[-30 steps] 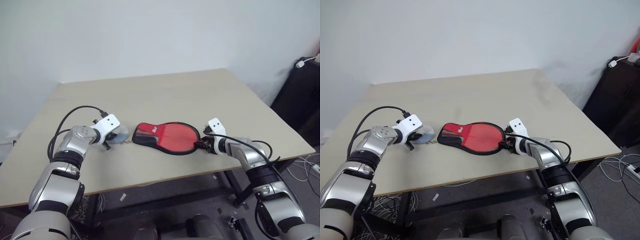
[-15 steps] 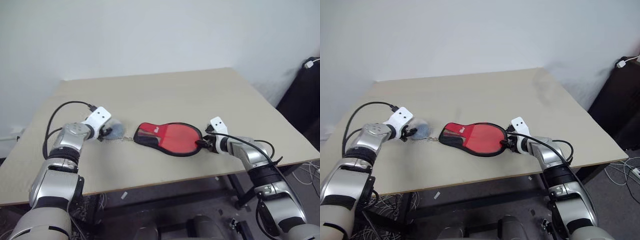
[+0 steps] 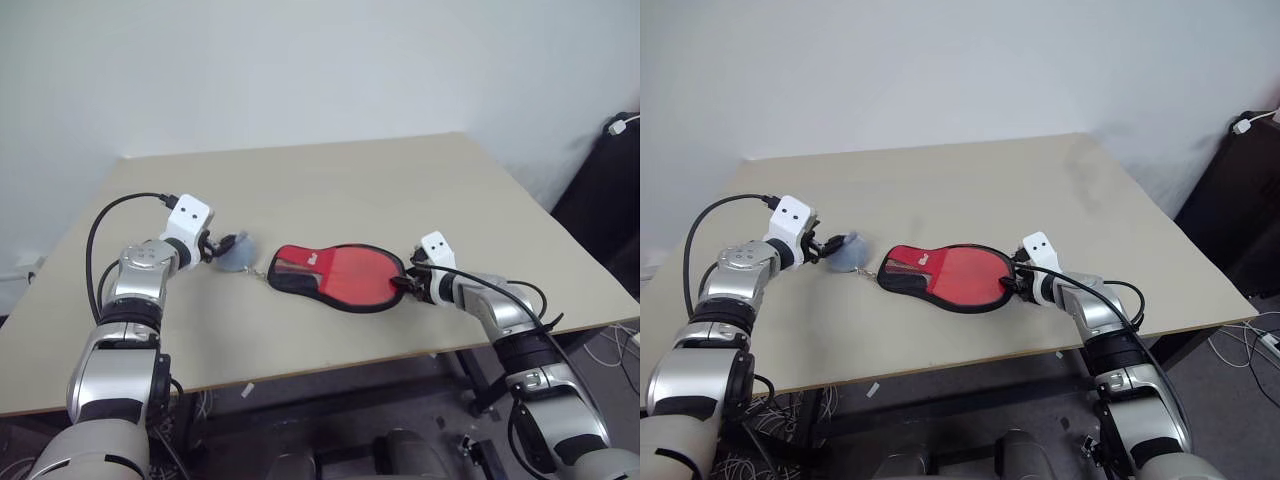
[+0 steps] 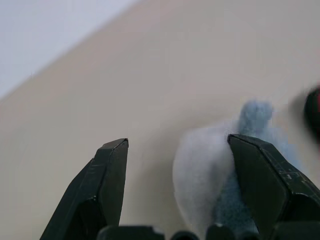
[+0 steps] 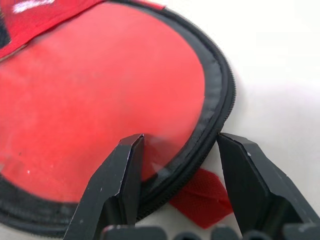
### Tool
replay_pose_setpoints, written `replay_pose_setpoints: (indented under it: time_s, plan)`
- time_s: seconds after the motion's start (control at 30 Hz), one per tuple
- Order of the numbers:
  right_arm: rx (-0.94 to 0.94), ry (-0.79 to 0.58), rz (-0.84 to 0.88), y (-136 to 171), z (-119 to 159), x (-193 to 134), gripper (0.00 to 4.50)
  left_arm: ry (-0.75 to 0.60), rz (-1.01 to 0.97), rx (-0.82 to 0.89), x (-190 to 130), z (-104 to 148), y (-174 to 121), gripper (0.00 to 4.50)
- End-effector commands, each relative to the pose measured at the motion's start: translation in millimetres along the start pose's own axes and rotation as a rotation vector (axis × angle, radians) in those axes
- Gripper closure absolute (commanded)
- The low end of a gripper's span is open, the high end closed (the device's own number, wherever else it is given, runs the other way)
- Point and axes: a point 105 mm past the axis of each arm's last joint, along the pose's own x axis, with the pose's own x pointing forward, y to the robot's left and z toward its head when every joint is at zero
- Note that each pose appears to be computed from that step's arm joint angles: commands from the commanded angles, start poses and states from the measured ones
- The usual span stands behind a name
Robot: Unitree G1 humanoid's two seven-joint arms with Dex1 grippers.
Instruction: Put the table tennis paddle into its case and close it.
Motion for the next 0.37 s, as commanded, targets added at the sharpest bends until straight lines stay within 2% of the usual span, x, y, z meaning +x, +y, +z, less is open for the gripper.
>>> replay_pose_setpoints:
  time_s: [0.03, 0.17, 0.27, 0.37]
  plan:
    - [-0.058, -0.154, -0.146, -18.6, 36.8, -5.2, 1.96, -0.123, 0.117, -0.053, -13.6, 16.8, 17.8, 1.13]
    - [0.037, -0.236, -0.327, -42.2, 49.8, -12.2, 1.96, -0.165, 0.125, -0.098, -28.9, 9.5, -2.7, 1.13]
    - [0.093, -0.288, -0.371, -45.2, 52.1, -14.8, 1.96, -0.14, 0.108, -0.138, -37.9, -2.5, -22.5, 1.13]
    - [0.13, -0.313, -0.395, -46.5, 52.0, -16.2, 1.96, -0.126, 0.08, -0.168, -44.8, -4.3, -42.0, 1.13]
